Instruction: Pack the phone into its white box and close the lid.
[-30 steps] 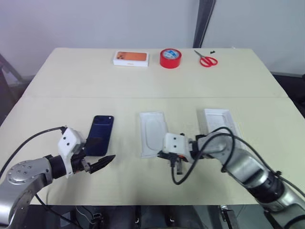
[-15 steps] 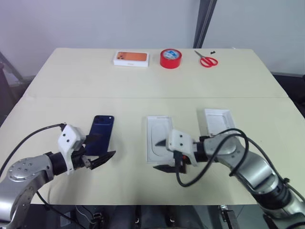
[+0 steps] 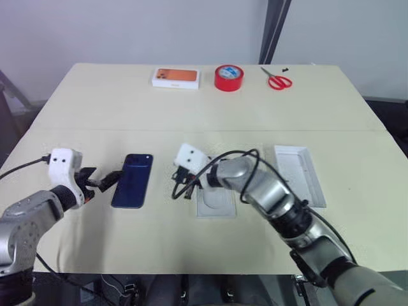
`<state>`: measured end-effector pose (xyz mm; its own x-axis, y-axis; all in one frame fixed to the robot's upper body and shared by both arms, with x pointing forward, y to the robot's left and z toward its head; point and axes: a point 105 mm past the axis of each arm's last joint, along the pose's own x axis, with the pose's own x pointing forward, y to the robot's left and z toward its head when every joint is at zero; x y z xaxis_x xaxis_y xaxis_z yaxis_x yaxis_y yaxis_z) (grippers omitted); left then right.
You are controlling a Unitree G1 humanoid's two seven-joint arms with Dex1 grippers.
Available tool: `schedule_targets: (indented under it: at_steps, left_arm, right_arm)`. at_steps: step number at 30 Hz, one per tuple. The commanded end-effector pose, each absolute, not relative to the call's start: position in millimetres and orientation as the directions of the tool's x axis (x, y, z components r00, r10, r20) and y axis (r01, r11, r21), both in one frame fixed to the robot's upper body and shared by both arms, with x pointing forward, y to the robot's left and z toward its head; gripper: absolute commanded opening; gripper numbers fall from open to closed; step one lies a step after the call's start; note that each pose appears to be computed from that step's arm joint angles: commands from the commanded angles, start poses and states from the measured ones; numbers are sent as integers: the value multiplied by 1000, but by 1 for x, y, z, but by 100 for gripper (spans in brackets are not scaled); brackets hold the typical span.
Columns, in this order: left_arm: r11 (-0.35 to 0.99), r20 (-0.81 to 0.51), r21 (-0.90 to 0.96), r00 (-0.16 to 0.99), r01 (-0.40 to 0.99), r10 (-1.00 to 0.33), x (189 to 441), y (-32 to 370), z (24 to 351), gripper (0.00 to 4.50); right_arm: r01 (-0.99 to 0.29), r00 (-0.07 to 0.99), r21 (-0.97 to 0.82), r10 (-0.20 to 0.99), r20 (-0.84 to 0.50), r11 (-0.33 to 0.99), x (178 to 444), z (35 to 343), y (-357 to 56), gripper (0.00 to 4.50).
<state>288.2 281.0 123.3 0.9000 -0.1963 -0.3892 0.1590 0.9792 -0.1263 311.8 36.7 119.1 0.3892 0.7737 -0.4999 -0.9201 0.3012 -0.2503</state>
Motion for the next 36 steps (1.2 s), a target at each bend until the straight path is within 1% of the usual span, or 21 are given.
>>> schedule_targets:
  at_steps: [1,4,9,13,16,20,23,27,33,36]
  left_arm:
    - [974,-426,-206,887,96,-177,291,284,127,450]
    - [955,-495,-273,834,118,-245,294,268,121,450]
    - [909,-552,-389,752,149,-359,296,241,109,450]
    - [873,-580,-453,684,181,-442,291,218,98,450]
    - [841,-569,-504,655,199,-496,288,199,94,450]
    - [799,-525,-567,658,203,-540,286,184,91,450]
    - [753,-466,-633,689,179,-555,291,183,95,450]
    - [697,-396,-692,709,186,-583,293,180,104,450]
    - [678,-385,-706,692,205,-610,286,177,107,450]
    - [691,-411,-693,674,206,-614,279,178,103,450]
  right_arm:
    - [-902,412,-337,768,-491,269,316,122,53,5]
    - [-897,413,-366,765,-494,248,315,117,65,5]
    - [-896,407,-379,769,-493,232,315,113,79,5]
    - [-892,404,-396,778,-482,217,315,115,84,5]
    - [-890,404,-401,782,-475,216,316,118,85,5]
    - [-878,412,-435,779,-472,200,318,119,82,5]
    - [-877,412,-439,780,-471,198,318,119,80,5]
    - [-879,409,-434,780,-474,197,318,118,78,5]
    - [-880,409,-432,776,-480,197,319,115,76,5]
    - [-880,410,-431,775,-482,198,320,115,76,5]
